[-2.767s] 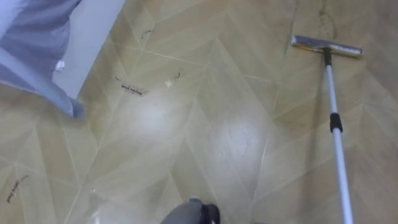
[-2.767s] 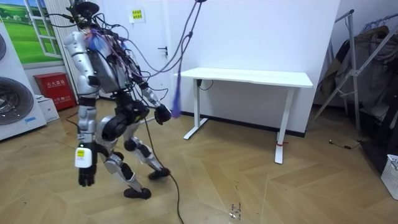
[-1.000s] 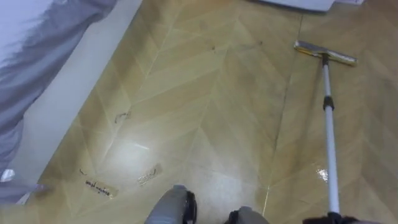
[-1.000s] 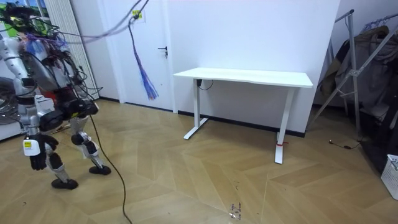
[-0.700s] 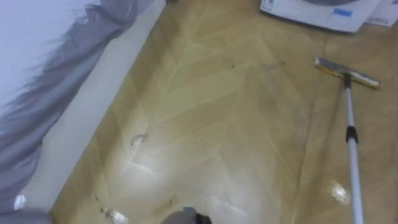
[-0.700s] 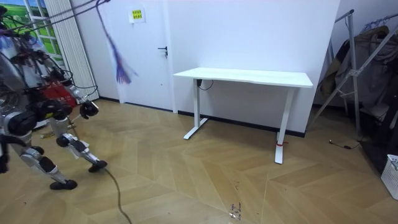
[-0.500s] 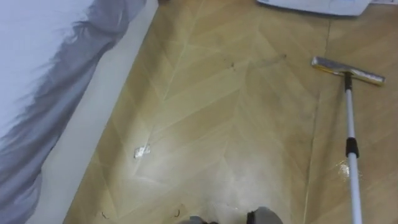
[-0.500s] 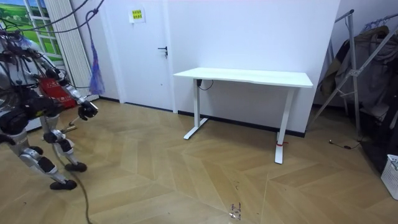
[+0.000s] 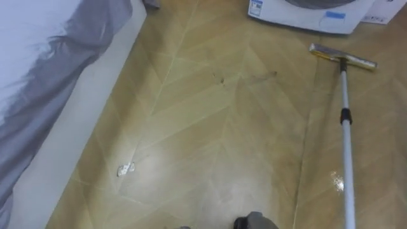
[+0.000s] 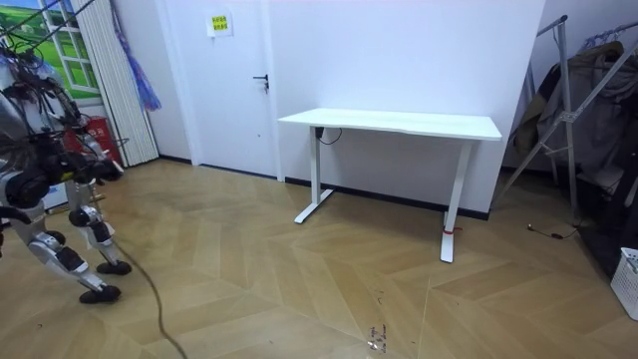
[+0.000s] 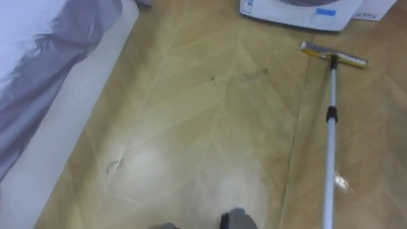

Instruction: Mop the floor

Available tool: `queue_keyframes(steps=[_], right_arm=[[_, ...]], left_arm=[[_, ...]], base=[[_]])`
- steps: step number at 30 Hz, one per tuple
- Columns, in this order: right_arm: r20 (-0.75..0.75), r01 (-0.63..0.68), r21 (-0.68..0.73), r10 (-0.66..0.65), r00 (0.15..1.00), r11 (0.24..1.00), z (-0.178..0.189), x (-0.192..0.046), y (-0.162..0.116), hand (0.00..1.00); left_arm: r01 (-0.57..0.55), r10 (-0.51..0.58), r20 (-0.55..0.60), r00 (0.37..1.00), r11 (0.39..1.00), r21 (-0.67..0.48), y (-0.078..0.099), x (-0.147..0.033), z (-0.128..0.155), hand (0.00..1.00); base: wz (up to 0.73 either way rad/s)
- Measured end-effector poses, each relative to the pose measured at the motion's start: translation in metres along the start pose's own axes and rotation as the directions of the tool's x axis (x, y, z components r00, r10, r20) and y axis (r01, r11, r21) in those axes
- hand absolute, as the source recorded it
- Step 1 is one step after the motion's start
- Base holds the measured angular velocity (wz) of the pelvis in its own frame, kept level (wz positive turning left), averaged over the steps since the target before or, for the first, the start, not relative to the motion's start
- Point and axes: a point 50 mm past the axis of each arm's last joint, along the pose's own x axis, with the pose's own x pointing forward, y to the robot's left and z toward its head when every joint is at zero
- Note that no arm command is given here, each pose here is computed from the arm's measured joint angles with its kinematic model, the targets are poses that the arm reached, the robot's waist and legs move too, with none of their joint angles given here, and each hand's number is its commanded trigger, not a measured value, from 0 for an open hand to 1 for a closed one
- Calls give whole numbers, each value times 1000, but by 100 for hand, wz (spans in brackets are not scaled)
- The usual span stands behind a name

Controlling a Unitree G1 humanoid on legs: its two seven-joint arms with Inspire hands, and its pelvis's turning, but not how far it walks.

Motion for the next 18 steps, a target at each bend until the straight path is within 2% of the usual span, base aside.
queue_keyframes(steps=[1,3,9,11,12,16,18], right_arm=[[25,-28,43,27,999,999,9,-2,4,100],[-7,-60,85,60,998,995,-4,0,6,100],[-189,-60,94,77,979,994,-95,8,-16,100],[-275,-38,58,52,960,998,-134,4,-27,100],[-296,-30,34,39,954,999,-142,3,-29,100],[-450,-11,-105,-38,892,994,-203,-12,-46,100],[-494,-29,-142,-45,869,989,-219,-17,-46,100]], left_arm=[[-6,6,6,1000,1000,8,1,0,3,0],[-6,6,0,1000,1000,19,2,0,0,0],[-5,5,18,1000,1000,17,4,2,8,0],[-15,17,44,999,999,-45,6,2,11,0],[-19,21,42,999,998,-60,6,2,10,0],[-81,78,-43,996,992,-97,21,0,-22,0],[-124,116,-87,989,987,-97,28,-2,-37,0]], base=[[17],[19],[7],[0],[-16],[-16],[-28]])
